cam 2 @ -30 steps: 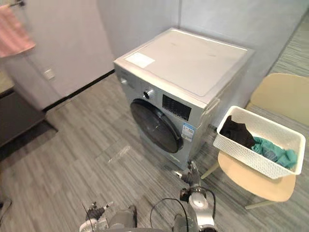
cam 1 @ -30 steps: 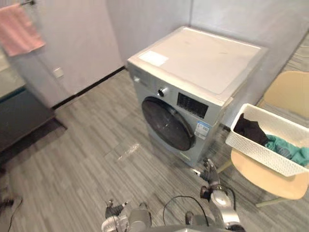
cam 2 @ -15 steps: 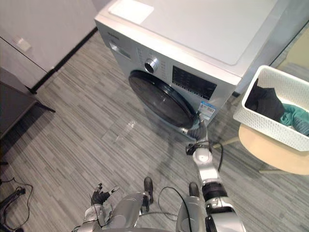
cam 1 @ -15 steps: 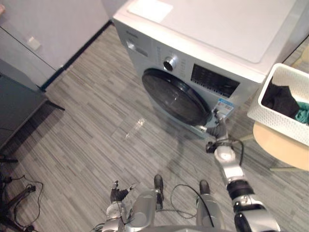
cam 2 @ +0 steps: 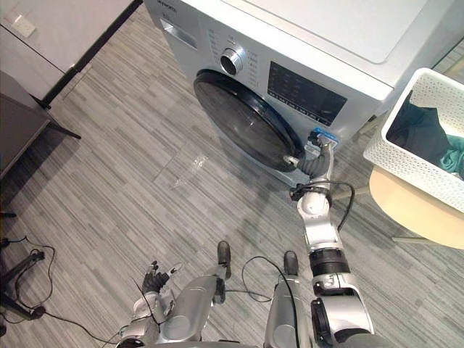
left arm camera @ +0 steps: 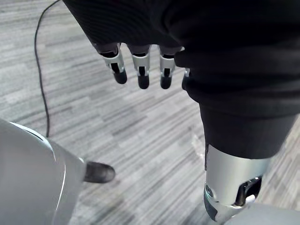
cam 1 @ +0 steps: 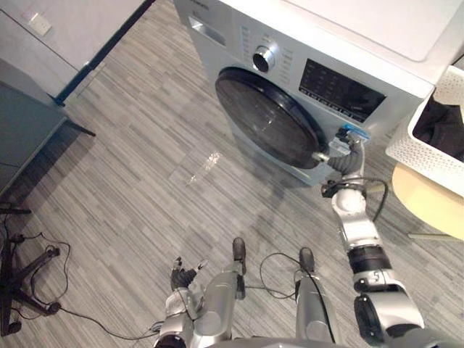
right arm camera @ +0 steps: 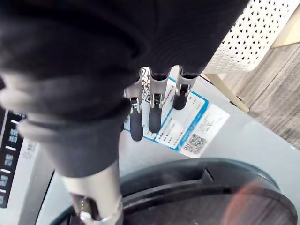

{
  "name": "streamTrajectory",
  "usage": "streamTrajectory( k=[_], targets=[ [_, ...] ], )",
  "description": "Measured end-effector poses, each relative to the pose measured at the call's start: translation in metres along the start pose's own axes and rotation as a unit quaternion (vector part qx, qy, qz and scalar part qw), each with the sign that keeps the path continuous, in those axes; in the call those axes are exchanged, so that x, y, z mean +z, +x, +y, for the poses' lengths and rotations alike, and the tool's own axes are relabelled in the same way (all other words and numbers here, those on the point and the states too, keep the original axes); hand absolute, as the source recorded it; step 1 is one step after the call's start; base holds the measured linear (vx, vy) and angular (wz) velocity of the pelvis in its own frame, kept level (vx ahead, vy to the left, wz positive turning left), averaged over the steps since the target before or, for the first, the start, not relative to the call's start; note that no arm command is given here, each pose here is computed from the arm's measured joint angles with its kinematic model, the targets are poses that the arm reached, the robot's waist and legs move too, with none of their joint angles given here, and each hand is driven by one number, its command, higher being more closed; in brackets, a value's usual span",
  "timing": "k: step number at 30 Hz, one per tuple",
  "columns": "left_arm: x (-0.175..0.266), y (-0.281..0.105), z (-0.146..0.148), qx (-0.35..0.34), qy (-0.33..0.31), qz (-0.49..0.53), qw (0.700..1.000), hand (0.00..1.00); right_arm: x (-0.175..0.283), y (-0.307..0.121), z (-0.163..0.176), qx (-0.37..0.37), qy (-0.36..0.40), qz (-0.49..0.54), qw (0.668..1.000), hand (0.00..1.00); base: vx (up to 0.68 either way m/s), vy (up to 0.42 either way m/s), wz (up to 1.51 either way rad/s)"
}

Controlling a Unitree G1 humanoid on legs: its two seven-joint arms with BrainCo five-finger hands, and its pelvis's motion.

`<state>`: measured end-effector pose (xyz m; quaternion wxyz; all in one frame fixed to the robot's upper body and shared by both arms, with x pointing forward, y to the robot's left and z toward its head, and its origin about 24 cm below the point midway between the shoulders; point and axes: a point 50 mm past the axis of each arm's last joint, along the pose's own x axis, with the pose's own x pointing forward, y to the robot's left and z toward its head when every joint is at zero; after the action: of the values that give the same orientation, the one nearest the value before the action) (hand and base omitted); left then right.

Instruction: Pick up the laundry basket with both hands and put the clothes into the washing machine.

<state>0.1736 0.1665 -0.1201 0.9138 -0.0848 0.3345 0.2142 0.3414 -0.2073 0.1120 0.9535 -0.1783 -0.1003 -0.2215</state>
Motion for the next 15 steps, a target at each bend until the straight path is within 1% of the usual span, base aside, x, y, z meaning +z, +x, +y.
streamTrajectory(
  k=[4, 8, 12, 14, 15],
  targets=[
    [0.008, 0.001, -0.002, -0.002, -0.021, -0.016, 1.000, 0.00, 0.014, 0.012, -0.002, -0.006, 0.018, -0.015, 1.000, 0.00, -0.01, -0.028, 0.10],
    [0.023, 0.001, -0.007, -0.015, -0.047, -0.048, 0.998, 0.00, 0.025, 0.036, 0.007, 0.019, 0.003, -0.006, 1.000, 0.00, -0.05, -0.019, 0.10],
    [0.035, -0.001, -0.014, -0.032, -0.062, -0.078, 0.995, 0.00, 0.046, 0.064, 0.006, 0.050, -0.048, -0.017, 0.997, 0.00, -0.08, 0.003, 0.29],
    [0.035, -0.001, -0.015, -0.033, -0.070, -0.075, 0.994, 0.00, 0.046, 0.070, -0.002, 0.056, -0.061, -0.012, 0.996, 0.00, -0.08, 0.007, 0.25],
    [0.036, -0.002, -0.015, -0.038, -0.071, -0.077, 0.994, 0.00, 0.050, 0.076, -0.007, 0.075, -0.063, -0.012, 0.995, 0.00, -0.09, 0.010, 0.19]
  ],
)
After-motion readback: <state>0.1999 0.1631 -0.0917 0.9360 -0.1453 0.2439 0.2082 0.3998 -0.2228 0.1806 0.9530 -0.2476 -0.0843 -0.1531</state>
